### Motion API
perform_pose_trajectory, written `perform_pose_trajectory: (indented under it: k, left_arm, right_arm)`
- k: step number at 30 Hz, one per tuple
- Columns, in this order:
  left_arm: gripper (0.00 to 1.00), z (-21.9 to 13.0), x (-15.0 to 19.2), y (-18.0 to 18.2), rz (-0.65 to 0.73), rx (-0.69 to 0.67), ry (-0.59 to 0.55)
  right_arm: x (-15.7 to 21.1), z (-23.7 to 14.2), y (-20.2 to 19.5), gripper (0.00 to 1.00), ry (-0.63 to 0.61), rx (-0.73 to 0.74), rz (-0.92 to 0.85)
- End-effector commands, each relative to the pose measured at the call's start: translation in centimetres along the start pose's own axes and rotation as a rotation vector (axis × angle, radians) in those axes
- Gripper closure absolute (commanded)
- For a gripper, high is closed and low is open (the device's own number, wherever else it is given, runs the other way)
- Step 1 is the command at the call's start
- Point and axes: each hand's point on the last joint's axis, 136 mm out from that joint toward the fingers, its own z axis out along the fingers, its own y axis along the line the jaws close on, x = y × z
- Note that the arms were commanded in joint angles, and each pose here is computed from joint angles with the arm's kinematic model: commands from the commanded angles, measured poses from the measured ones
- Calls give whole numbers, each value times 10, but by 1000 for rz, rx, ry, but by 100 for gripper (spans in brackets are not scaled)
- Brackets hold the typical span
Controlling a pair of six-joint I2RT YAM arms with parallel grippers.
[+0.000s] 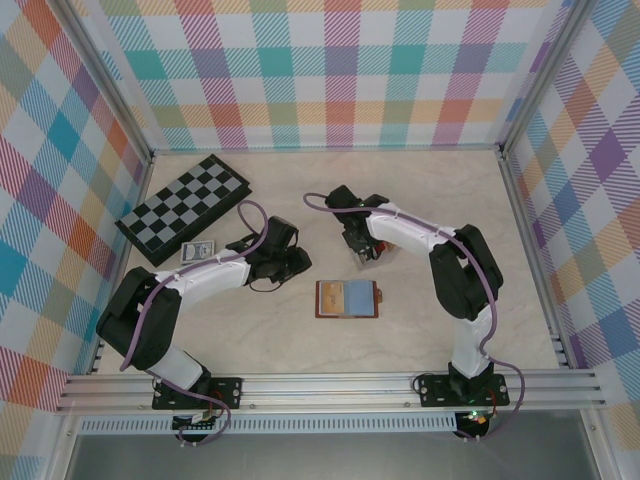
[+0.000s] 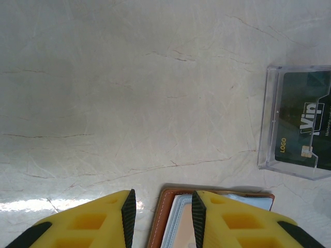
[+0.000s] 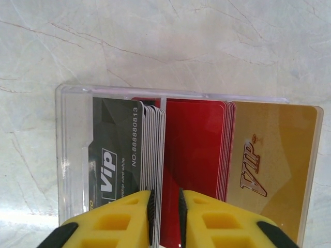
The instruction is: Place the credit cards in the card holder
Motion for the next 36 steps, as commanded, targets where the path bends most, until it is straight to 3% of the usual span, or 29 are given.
perform_pose_trajectory:
  k: [1,9,18,24,28,36]
  left_arm:
    - [64,3,-1,6,-3,-20,8]
    - [64,4,-1,3,0,-15,16]
    - [64,4,-3,-1,14,-15,20]
    - [64,1,-8,-4,17,-9,13]
    - [64,2,-12,-6,7,0,18]
    - [61,21,-23,-42,-17,116,82]
  right_arm:
    - [7,0,0,72,25,-31,12]
    - [13,10,21,65,87,-160,57]
    - [13,-6,53,70,124,-363,218]
    - [10,-16,67,72,133,-405,299]
    - [5,-31,77,71,114,-438,304]
    - [-9,-65,44,64,-17,-390,259]
